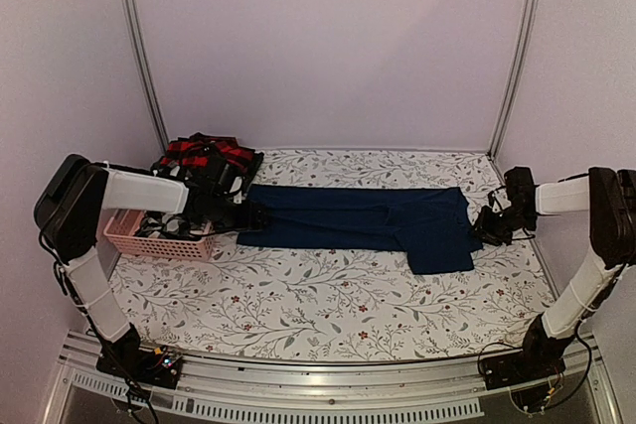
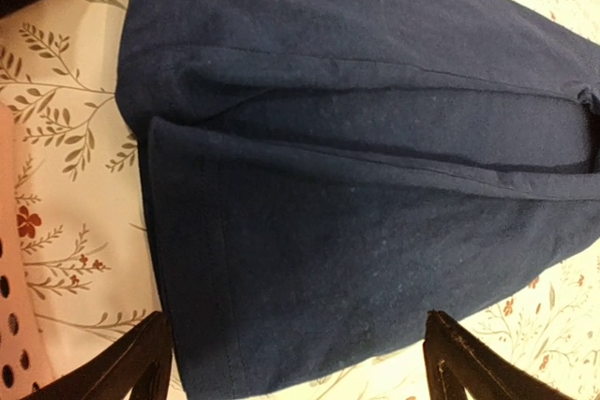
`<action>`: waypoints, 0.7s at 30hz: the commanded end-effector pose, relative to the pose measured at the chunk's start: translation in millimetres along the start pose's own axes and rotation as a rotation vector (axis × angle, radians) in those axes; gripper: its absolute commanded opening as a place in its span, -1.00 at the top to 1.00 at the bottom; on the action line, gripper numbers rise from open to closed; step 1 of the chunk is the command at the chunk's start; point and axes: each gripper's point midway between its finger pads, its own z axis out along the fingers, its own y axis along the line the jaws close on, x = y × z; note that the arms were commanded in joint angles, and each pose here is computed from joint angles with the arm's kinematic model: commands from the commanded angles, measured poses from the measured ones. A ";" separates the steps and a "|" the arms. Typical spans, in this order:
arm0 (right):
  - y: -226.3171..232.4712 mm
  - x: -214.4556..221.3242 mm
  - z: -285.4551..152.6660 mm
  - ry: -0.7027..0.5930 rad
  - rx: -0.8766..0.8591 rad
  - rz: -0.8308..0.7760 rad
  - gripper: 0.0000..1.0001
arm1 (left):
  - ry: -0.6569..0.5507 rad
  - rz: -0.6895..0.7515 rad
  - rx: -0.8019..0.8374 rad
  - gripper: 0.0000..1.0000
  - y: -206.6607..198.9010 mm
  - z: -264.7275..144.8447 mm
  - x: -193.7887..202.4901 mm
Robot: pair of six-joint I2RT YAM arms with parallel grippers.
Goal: Fold and stack the mixed laundry pile
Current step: Adjust the rectangle-folded T-shirt at the center of the board.
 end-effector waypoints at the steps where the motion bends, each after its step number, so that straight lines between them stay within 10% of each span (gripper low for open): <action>1: -8.6 5.1 6.9 0.027 0.034 0.010 0.48 | -0.024 -0.011 -0.017 -0.85 5.5 -3.7 -10.7; 8: -13.7 13.8 8.5 0.058 0.054 0.018 0.99 | -0.033 -0.017 -0.016 -0.86 8.9 -5.0 -15.2; 21: -33.9 24.8 -6.8 0.029 0.163 0.064 1.00 | -0.039 -0.034 -0.052 -0.86 19.6 -5.6 -12.9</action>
